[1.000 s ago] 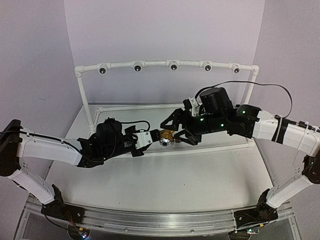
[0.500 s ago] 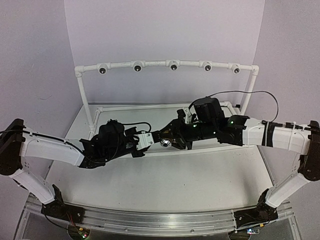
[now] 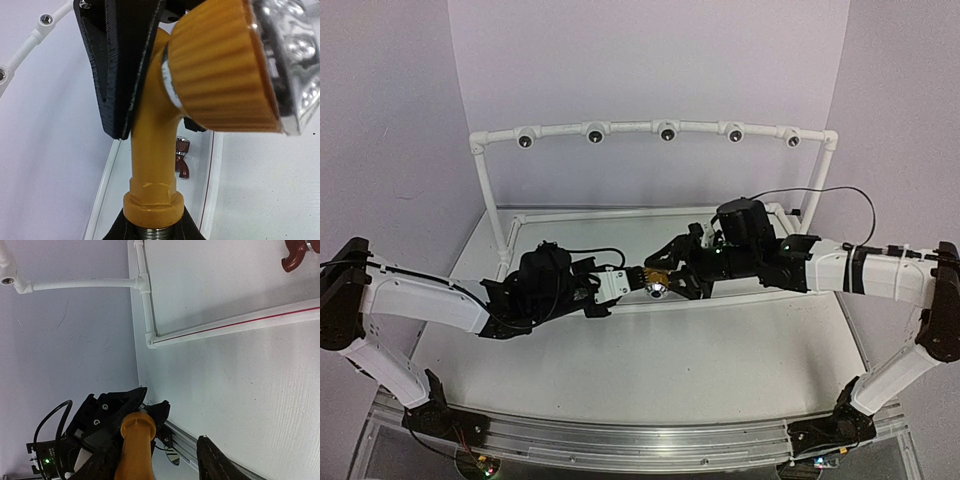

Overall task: Install the water faucets
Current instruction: Pass from the left arm to the right

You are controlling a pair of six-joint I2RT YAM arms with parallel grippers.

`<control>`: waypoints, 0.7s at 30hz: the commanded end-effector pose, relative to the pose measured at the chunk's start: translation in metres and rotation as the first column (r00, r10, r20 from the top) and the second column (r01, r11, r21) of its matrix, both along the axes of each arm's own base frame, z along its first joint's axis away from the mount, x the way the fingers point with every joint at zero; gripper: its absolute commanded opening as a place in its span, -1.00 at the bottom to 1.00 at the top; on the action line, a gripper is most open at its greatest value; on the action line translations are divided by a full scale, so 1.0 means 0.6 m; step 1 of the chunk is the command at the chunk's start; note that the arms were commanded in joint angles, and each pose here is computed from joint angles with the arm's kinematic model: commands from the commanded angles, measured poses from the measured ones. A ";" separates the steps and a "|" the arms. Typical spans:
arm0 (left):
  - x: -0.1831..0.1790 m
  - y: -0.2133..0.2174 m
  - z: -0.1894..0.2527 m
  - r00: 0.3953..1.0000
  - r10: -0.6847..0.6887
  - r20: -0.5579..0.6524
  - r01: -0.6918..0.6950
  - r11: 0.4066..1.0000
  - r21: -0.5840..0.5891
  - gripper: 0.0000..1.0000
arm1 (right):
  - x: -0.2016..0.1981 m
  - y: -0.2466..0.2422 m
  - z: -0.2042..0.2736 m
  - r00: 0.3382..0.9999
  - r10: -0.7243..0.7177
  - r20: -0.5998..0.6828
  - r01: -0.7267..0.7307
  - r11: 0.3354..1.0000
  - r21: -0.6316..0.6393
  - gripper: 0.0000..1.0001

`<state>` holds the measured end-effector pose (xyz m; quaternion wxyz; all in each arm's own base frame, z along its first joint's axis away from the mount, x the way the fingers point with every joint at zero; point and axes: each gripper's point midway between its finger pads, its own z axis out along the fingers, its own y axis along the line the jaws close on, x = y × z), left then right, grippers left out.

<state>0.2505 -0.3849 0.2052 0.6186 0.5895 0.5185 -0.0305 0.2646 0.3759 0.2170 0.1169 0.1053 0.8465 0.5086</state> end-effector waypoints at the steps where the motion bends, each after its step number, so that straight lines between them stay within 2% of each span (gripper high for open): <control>1: 0.001 -0.011 0.051 0.998 -0.001 0.060 0.006 0.996 -0.088 -1.00 | -0.001 0.014 0.023 0.999 0.050 0.000 -0.050 0.998 0.043 0.05; 8: 0.008 -0.015 0.045 0.997 0.007 0.074 -0.002 0.998 -0.064 -1.00 | -0.017 0.040 0.020 0.992 0.124 -0.004 -0.123 0.990 0.068 0.09; 15: 0.008 -0.016 0.048 0.997 0.007 0.078 -0.002 0.998 -0.065 -1.00 | -0.026 0.056 0.012 0.984 0.172 -0.035 -0.167 0.979 0.115 -0.21; 17: 0.009 -0.015 0.048 0.997 0.009 0.078 -0.004 0.998 -0.065 -1.00 | -0.030 0.061 0.021 0.981 0.191 -0.016 -0.187 0.972 0.144 -0.37; 19: 0.009 -0.015 0.050 0.997 0.013 0.069 -0.008 0.997 -0.075 -1.00 | -0.032 0.062 0.026 0.979 0.204 0.016 -0.204 0.966 0.161 -0.93; 21: 0.009 -0.014 0.054 0.998 0.018 0.054 -0.013 0.995 -0.095 -0.97 | -0.032 0.057 0.019 0.981 0.195 0.018 -0.195 0.968 0.155 -1.00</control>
